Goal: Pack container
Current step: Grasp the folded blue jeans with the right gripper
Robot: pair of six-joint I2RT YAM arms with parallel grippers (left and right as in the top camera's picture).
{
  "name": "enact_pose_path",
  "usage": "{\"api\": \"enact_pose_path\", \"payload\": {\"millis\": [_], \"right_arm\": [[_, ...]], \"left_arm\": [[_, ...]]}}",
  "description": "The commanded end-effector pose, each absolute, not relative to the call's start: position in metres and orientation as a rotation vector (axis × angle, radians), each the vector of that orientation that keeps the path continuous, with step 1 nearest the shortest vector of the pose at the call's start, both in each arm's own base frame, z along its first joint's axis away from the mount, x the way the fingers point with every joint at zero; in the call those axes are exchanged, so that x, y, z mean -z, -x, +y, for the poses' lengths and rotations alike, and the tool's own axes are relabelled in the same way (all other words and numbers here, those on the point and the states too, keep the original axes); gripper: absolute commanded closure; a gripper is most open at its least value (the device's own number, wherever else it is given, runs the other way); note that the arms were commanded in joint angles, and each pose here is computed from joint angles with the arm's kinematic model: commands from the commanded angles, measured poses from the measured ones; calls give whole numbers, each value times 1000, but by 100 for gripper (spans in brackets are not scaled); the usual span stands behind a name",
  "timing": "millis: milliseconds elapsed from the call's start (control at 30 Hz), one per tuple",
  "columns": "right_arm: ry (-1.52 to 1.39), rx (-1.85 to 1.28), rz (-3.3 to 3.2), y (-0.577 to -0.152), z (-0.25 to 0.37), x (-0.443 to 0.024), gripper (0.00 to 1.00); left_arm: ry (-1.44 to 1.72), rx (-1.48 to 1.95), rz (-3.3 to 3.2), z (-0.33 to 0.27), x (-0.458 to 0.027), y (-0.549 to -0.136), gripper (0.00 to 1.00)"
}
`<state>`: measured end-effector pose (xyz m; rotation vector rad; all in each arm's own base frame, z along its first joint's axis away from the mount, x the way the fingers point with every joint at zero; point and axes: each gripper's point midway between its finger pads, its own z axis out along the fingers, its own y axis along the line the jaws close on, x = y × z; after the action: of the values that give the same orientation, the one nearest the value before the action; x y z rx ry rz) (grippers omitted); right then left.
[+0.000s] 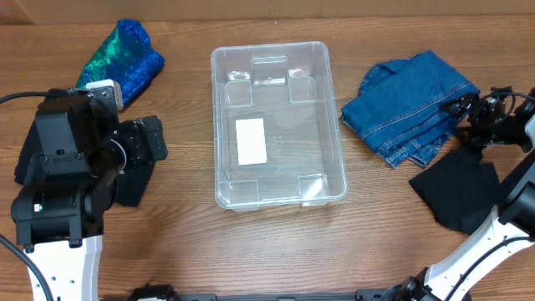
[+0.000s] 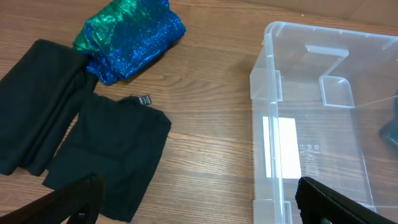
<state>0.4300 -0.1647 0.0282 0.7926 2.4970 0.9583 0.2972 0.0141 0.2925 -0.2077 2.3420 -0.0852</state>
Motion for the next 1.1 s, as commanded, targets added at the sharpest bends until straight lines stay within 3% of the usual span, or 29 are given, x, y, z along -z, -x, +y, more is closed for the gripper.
{"api": "enact_pose_path", "payload": {"millis": [0, 200, 433, 567, 733, 900, 1067], "right_arm": [[-866, -936, 2589, -421, -156, 14, 0], [-707, -924, 2622, -451, -111, 14, 0], [-853, -899, 2650, -470, -77, 37, 2], [-903, -900, 2667, -467, -76, 50, 22], [-914, -865, 2679, -465, -80, 54, 38], [-915, -838, 2687, -464, -83, 56, 71], [-919, -847, 2690, -463, -81, 56, 76]], "left_arm": [[188, 59, 2319, 16, -302, -299, 0], [188, 60, 2320, 16, -302, -299, 0], [188, 61, 2320, 16, -302, -299, 0], [186, 64, 2320, 16, -302, -299, 0], [187, 64, 2319, 16, -302, -299, 0], [187, 64, 2319, 16, -302, -299, 0], [187, 64, 2319, 16, -302, -299, 0]]}}
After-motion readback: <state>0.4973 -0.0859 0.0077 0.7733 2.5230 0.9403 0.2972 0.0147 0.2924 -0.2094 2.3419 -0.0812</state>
